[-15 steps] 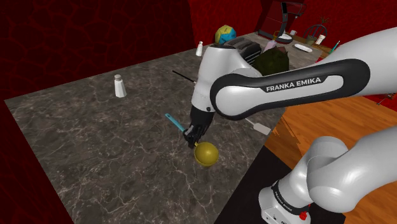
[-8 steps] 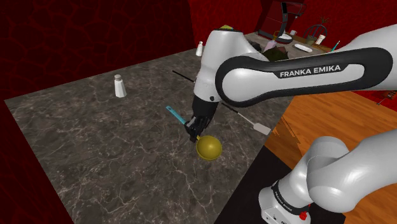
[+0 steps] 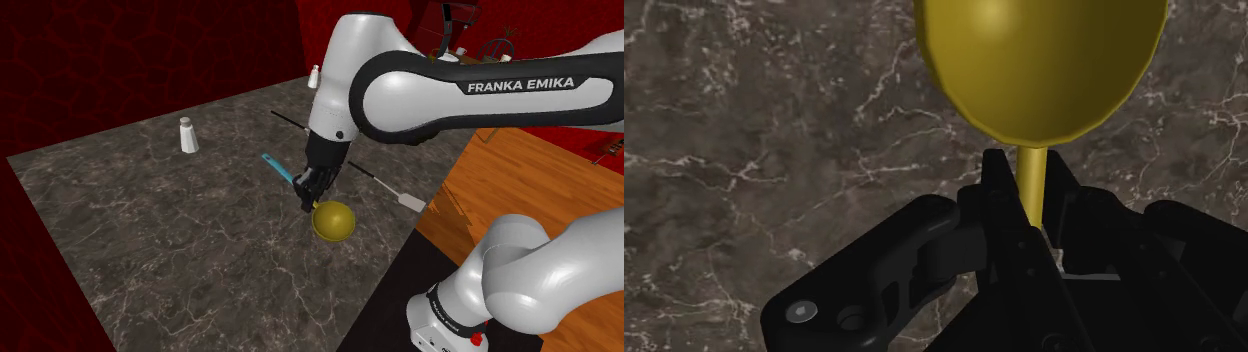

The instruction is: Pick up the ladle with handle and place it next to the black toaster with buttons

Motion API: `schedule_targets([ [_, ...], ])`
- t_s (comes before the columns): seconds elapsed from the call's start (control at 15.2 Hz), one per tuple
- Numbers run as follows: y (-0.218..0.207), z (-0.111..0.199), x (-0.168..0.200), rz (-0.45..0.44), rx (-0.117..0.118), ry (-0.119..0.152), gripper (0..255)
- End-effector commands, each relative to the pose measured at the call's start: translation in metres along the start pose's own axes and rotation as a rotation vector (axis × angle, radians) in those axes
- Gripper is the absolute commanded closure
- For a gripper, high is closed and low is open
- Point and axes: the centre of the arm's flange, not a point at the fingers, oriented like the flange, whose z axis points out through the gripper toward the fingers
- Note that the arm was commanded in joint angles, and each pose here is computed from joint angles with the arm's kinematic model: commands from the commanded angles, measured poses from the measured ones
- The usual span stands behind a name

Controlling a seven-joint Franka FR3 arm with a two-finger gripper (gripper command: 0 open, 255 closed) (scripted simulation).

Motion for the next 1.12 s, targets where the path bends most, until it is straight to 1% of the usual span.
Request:
schedule_targets([
  [0.0,-0.002,-0.011,-0.001,0.0,0.0,0.0,255],
  [1.06,-0.016,-0.094,-0.008,0.0,0.0,0.0,255],
])
